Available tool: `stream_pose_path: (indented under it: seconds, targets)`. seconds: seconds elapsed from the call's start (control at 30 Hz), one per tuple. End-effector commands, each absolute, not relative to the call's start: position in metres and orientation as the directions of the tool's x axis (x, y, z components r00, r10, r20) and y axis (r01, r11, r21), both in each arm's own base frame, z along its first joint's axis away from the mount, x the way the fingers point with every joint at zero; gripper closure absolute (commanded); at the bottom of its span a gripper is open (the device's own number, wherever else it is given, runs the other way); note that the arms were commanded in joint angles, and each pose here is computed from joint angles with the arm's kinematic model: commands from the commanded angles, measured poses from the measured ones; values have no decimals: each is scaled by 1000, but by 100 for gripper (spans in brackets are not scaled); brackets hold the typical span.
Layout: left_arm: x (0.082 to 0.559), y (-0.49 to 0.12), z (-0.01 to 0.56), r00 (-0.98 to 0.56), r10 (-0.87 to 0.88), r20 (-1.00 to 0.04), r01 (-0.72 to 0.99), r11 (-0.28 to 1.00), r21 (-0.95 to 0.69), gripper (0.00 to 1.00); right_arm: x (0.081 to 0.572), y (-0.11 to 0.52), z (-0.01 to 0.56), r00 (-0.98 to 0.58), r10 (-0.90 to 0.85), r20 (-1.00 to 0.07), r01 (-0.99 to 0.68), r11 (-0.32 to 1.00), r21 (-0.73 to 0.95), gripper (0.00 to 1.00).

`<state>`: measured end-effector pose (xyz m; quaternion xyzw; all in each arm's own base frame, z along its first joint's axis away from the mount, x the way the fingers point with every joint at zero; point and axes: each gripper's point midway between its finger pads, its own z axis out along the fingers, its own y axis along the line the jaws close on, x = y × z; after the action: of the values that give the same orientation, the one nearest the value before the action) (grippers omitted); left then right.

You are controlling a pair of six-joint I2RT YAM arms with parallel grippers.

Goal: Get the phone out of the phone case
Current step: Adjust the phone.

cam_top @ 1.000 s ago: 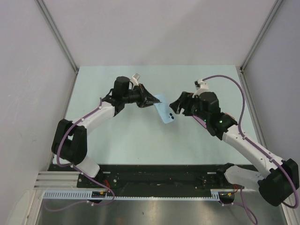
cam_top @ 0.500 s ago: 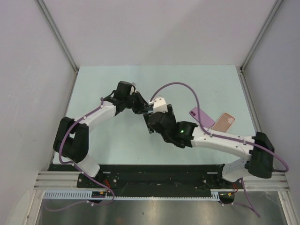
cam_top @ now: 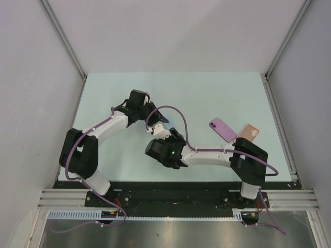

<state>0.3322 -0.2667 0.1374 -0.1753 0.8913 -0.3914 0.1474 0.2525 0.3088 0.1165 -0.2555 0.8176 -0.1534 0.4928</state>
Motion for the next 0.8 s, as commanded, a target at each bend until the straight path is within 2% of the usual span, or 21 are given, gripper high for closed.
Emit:
stream_pose_path:
  seconds: [0.0, 0.03, 0.07, 0.13, 0.17, 0.2, 0.3, 0.4, 0.43, 0.5, 0.53, 0.6, 0.77]
  targets:
    - [344, -274, 167, -889, -424, -174, -130, 597, -792, 100, 270, 309, 136, -350, -528, -774, -157, 848, -507, 42]
    - [343, -274, 166, -889, -424, -171, -132, 596, -792, 100, 272, 312, 136, -346, -523, -779, -154, 850, -503, 46]
    - [342, -274, 166, -890, -424, -169, -133, 595, -793, 100, 273, 312, 136, -344, -524, -779, -155, 850, -503, 58]
    - [342, -274, 167, -889, -424, -172, -129, 595, -794, 100, 276, 314, 138, -337, -518, -786, -148, 853, -500, 74]
    - [342, -274, 168, -890, -422, -173, -126, 592, -796, 100, 277, 314, 141, -333, -511, -792, -141, 858, -494, 92]
    - [341, -275, 169, -891, -420, -174, -119, 586, -802, 100, 277, 314, 141, -332, -511, -793, -137, 858, -496, 100]
    - [340, -279, 174, -895, -409, -179, -94, 565, -819, 99, 279, 312, 147, -334, -487, -807, -128, 872, -473, 100]
    - [341, -284, 185, -899, -388, -202, -44, 540, -841, 63, 283, 305, 150, -381, -395, -836, -121, 918, -379, 100]
    - [340, -286, 188, -903, -378, -204, -32, 531, -847, 34, 281, 306, 147, -412, -373, -831, -148, 928, -342, 100]
    - [342, -284, 195, -898, -384, -217, -20, 527, -850, 18, 287, 298, 154, -436, -297, -850, -143, 955, -261, 100]
    - [343, -282, 198, -890, -395, -227, -17, 527, -850, 7, 285, 305, 154, -454, -265, -851, -192, 961, -196, 100]
    - [346, -275, 212, -869, -418, -263, 11, 515, -857, 1, 288, 298, 166, -478, -185, -859, -203, 974, -97, 100]
    - [353, -253, 238, -830, -459, -317, 60, 492, -868, 0, 285, 300, 193, -541, 21, -841, -322, 918, 230, 100]
